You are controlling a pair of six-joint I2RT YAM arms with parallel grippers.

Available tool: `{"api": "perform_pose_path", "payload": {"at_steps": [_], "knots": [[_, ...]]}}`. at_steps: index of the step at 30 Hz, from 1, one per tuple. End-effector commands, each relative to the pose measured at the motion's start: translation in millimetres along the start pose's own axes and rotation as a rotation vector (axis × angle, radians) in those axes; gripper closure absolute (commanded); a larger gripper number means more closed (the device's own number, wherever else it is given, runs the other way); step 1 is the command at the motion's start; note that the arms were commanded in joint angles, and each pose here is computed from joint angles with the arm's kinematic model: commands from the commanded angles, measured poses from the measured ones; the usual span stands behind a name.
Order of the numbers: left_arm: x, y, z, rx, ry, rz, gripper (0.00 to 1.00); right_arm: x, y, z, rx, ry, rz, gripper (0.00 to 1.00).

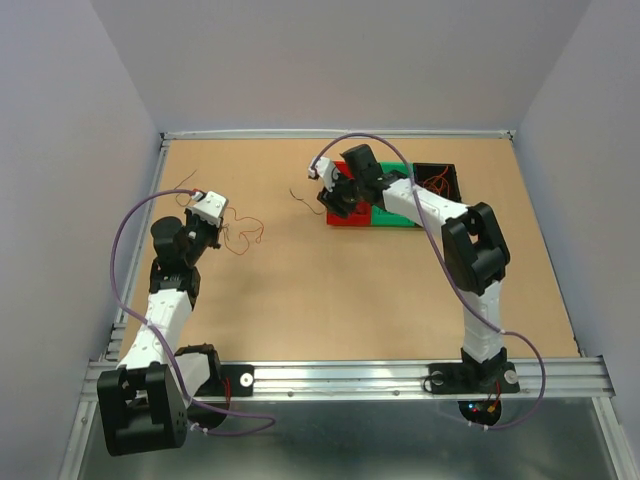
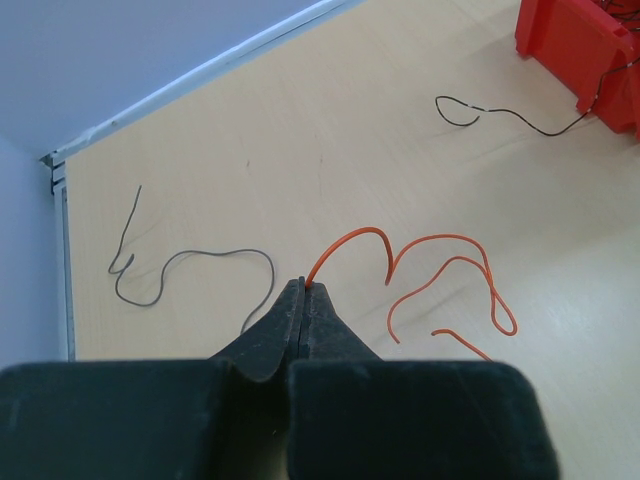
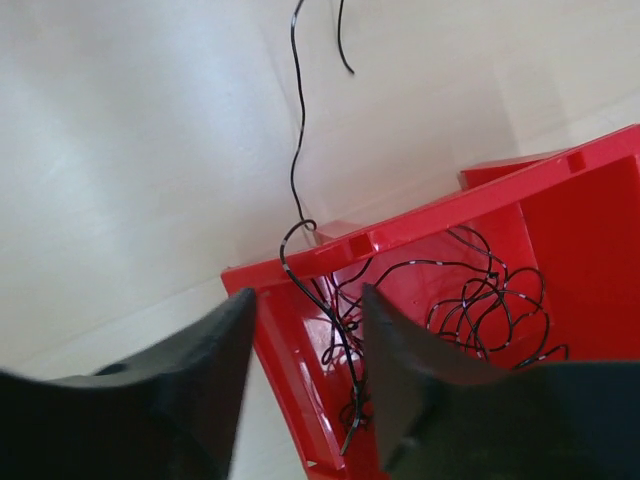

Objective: Untangle the cables

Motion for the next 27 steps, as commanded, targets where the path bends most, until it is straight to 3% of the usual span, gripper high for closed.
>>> {"api": "perform_pose_path", "payload": {"at_steps": [1, 4, 7, 18, 27], "knots": [[1.9, -20.9, 2.7, 0.039, 0.007, -0.057, 1.0, 2.6, -4.7, -8.2, -0.048, 0.045, 0.024, 0.55], [2.6, -20.6, 3.0, 0.039, 0.007, -0.056, 1.0, -0.8, -4.0, -6.9, -0.053, 0.044, 0.029, 0.72], [3.8, -19.9, 3.0, 0.038, 0.01, -0.052, 1.0, -5.4, -8.3, -4.6, -0.047, 0.035, 0.012, 1.0], [3.5, -19.7, 3.1, 0.043, 0.01, -0.052, 1.0, -86.2, -76.5, -19.4, -0.06, 0.136, -0.194, 0.99], [2.6, -20.7, 2.6, 0.041, 0.01, -0.054, 1.0, -104.3, -42.8, -54.3, 0.109, 0.267, -0.152, 0.99]]}}
Point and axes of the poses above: each gripper's point midway between its finger pads, its own x axis out along the fingers, its own z axis along the line the jaws close on, y = z × x, the point moved 3 cm from there along -x, back along the fingers, and after that the axes turned 15 degrees about -x, right-handed, at the moved point
